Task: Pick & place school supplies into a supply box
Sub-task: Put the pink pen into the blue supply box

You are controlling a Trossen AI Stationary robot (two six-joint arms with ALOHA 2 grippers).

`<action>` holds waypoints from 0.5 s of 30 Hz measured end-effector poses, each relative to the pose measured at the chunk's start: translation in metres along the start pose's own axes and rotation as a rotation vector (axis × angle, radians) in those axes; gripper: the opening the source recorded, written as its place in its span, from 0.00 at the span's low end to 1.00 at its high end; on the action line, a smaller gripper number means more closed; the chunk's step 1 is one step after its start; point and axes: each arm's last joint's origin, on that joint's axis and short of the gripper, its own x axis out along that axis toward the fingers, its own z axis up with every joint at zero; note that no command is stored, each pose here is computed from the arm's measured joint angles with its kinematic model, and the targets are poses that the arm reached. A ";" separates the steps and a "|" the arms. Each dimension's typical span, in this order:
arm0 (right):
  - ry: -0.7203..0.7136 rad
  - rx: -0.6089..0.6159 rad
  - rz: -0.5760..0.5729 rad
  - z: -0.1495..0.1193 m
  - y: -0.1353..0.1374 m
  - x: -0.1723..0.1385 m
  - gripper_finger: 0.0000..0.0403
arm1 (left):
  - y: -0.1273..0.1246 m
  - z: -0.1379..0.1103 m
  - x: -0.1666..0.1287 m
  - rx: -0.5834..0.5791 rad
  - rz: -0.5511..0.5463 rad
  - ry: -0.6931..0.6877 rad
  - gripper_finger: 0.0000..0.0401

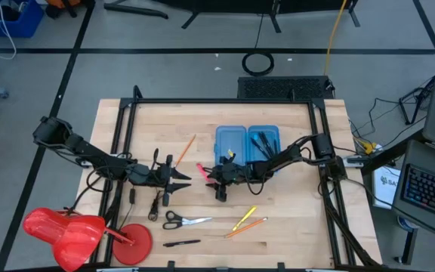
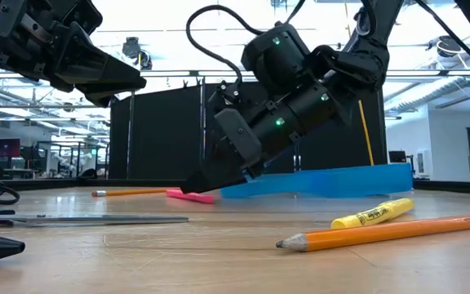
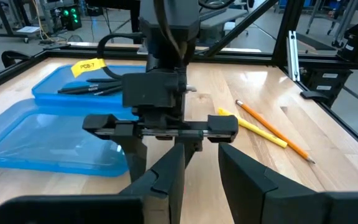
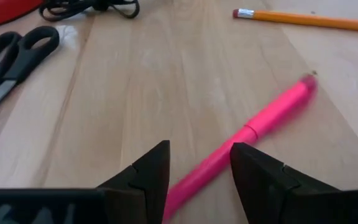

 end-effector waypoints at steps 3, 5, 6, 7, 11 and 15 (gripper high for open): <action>-0.003 -0.002 0.002 0.000 0.003 0.000 0.38 | 0.000 0.000 0.000 0.000 0.000 0.000 0.26; 0.002 -0.024 -0.011 -0.001 0.004 0.000 0.38 | 0.000 0.000 0.000 0.000 0.000 0.000 0.26; 0.008 -0.031 -0.025 -0.002 0.004 0.000 0.38 | 0.000 0.000 0.000 0.000 0.000 0.000 0.26; 0.013 -0.032 -0.042 -0.003 0.003 0.000 0.38 | 0.000 0.000 0.000 0.000 0.000 0.000 0.26; 0.011 -0.020 -0.100 -0.002 -0.005 0.000 0.38 | 0.000 0.000 0.000 0.000 0.000 0.001 0.26; -0.017 0.001 -0.146 0.001 -0.012 0.000 0.38 | 0.000 0.000 0.000 0.001 0.000 0.001 0.26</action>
